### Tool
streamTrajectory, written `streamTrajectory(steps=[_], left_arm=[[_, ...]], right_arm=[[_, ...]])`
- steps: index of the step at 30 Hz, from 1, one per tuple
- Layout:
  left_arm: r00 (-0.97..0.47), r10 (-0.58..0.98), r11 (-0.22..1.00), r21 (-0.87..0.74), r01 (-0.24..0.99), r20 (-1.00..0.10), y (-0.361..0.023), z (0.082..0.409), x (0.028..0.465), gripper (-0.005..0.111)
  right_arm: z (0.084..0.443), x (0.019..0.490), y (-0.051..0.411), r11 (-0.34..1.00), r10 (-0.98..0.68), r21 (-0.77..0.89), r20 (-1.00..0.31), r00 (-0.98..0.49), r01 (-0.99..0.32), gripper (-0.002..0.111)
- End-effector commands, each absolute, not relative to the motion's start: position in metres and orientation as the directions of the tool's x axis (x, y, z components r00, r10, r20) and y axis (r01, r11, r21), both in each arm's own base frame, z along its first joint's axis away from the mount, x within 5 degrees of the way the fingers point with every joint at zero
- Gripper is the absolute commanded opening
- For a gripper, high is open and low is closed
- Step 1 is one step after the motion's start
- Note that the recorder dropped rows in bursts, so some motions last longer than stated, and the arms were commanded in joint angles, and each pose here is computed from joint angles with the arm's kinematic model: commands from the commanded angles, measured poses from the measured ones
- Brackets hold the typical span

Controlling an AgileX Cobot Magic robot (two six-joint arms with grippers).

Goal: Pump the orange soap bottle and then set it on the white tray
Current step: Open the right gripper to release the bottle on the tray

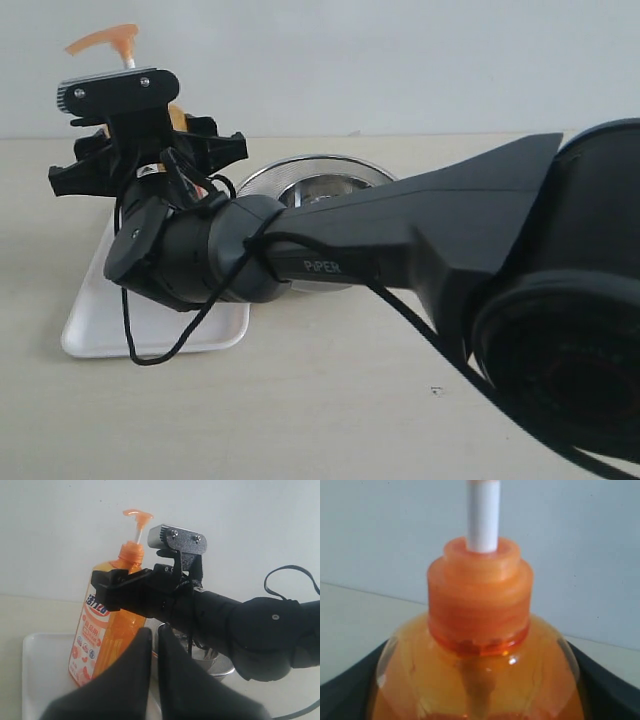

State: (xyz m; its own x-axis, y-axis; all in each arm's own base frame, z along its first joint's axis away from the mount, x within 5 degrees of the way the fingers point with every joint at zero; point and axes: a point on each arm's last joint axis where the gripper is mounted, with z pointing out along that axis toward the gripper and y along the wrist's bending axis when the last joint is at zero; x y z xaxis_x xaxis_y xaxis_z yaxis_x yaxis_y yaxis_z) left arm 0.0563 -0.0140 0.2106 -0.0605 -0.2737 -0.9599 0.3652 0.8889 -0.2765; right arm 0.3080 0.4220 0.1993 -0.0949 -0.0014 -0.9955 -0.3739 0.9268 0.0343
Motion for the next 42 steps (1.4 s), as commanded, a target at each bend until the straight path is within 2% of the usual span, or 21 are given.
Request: streamTrajectory(steps=[1, 8, 11, 15, 20, 22, 25, 27, 30, 32, 37, 42], left_arm=[[-0.068, -0.285, 0.882, -0.289, 0.371, -0.956, -0.014, 0.21, 0.056, 0.005], [-0.068, -0.285, 0.882, -0.289, 0.371, -0.956, -0.014, 0.21, 0.056, 0.005], [-0.068, -0.285, 0.882, -0.289, 0.371, -0.956, -0.014, 0.21, 0.056, 0.005], [-0.068, -0.285, 0.882, -0.289, 0.371, -0.956, -0.014, 0.21, 0.056, 0.005], [-0.068, -0.285, 0.882, -0.289, 0.371, -0.956, -0.014, 0.21, 0.056, 0.005], [-0.068, -0.285, 0.882, -0.289, 0.371, -0.956, -0.014, 0.21, 0.056, 0.005], [-0.068, -0.285, 0.882, -0.289, 0.371, -0.956, -0.014, 0.21, 0.056, 0.005], [-0.068, -0.285, 0.882, -0.289, 0.371, -0.956, -0.014, 0.21, 0.056, 0.005], [-0.068, -0.285, 0.882, -0.289, 0.371, -0.956, -0.014, 0.21, 0.056, 0.005], [-0.068, -0.285, 0.882, -0.289, 0.371, -0.956, -0.014, 0.21, 0.056, 0.005], [-0.068, -0.285, 0.882, -0.289, 0.371, -0.956, -0.014, 0.21, 0.056, 0.005], [-0.068, -0.285, 0.882, -0.289, 0.371, -0.956, -0.014, 0.21, 0.056, 0.005]], right_arm=[[0.223, 0.312, 0.42, 0.945, 0.055, 0.052, -0.998, 0.0, -0.323, 0.0], [0.233, 0.315, 0.42, 0.951, 0.111, 0.105, -0.994, 0.002, -0.292, 0.0], [0.232, 0.315, 0.42, 0.955, 0.051, 0.045, -0.999, 0.015, -0.293, 0.0], [0.231, 0.315, 0.42, 0.956, 0.052, 0.049, -0.999, 0.004, -0.288, 0.0], [0.23, 0.313, 0.426, 0.936, 0.059, 0.067, -0.998, -0.035, -0.345, 0.002], [0.23, 0.313, 0.427, 0.931, 0.05, 0.058, -0.998, -0.03, -0.361, 0.009], [0.23, 0.312, 0.43, 0.92, 0.035, 0.043, -0.999, -0.029, -0.389, 0.032], [0.23, 0.312, 0.429, 0.923, 0.036, 0.043, -0.999, -0.026, -0.383, 0.059], [0.23, 0.312, 0.429, 0.924, 0.035, 0.042, -0.999, -0.026, -0.381, 0.093], [0.23, 0.312, 0.429, 0.924, 0.031, 0.038, -0.999, -0.024, -0.381, 0.105], [0.233, 0.312, 0.428, 0.929, 0.005, 0.007, -1.0, -0.008, -0.371, 0.105], [0.251, 0.311, 0.419, 0.942, 0.067, 0.085, -0.995, -0.068, -0.326, 0.105]])
